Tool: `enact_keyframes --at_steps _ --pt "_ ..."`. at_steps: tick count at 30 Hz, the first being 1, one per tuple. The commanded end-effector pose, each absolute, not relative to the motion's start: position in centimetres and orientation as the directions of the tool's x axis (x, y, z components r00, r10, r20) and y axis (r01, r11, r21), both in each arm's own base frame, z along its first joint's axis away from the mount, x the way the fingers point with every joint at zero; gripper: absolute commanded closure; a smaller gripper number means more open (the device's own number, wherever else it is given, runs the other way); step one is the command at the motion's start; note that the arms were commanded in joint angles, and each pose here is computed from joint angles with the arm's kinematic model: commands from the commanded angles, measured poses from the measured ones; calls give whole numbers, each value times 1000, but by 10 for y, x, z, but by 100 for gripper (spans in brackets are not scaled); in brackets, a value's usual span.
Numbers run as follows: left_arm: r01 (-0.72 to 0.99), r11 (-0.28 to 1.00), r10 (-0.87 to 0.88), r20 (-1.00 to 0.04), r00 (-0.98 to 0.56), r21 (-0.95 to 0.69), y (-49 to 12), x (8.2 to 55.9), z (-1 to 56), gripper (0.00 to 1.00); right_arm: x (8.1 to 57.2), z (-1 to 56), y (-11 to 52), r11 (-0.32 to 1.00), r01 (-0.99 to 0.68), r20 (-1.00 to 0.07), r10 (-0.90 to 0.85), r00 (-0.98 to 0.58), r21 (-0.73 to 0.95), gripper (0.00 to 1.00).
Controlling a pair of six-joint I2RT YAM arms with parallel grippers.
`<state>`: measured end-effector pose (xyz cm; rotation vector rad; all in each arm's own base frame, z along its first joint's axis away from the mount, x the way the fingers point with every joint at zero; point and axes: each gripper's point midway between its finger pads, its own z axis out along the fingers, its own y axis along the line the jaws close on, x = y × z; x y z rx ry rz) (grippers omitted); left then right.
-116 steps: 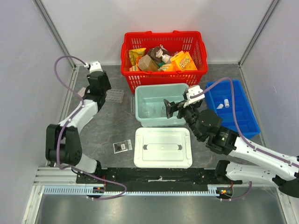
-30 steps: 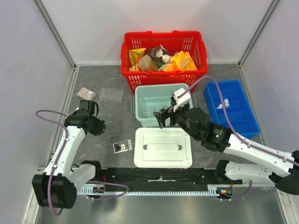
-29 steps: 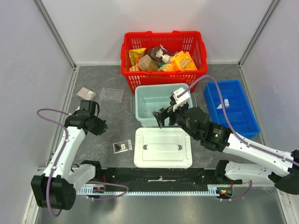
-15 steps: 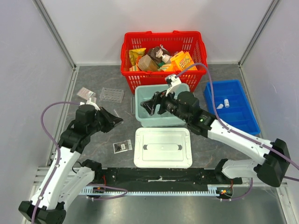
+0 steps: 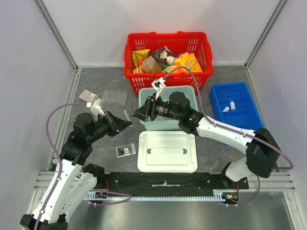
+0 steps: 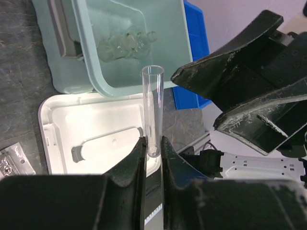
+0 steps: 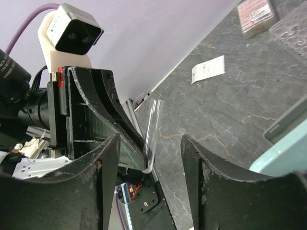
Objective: Organize the chemistry lab equipment
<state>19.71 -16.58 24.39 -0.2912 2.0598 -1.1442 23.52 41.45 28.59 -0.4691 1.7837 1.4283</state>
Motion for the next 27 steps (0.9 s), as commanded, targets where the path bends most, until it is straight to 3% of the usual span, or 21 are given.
enact_keyframes --at_steps 1,20,24,27 --pt "298 534 -461 -568 -682 -791 -177 192 259 88 228 319 428 178 -757 -777 194 -599 628 42" --pt "363 502 -430 -591 -683 -785 -184 187 263 88 225 286 439 185 -743 -765 113 -634 644 55" --pt "361 506 -430 -592 -682 -783 -184 188 262 87 224 285 440 176 -751 -771 116 -626 637 70" --pt "365 519 -426 -604 -674 -773 -182 189 263 80 222 290 440 150 -774 -788 132 -601 615 78"
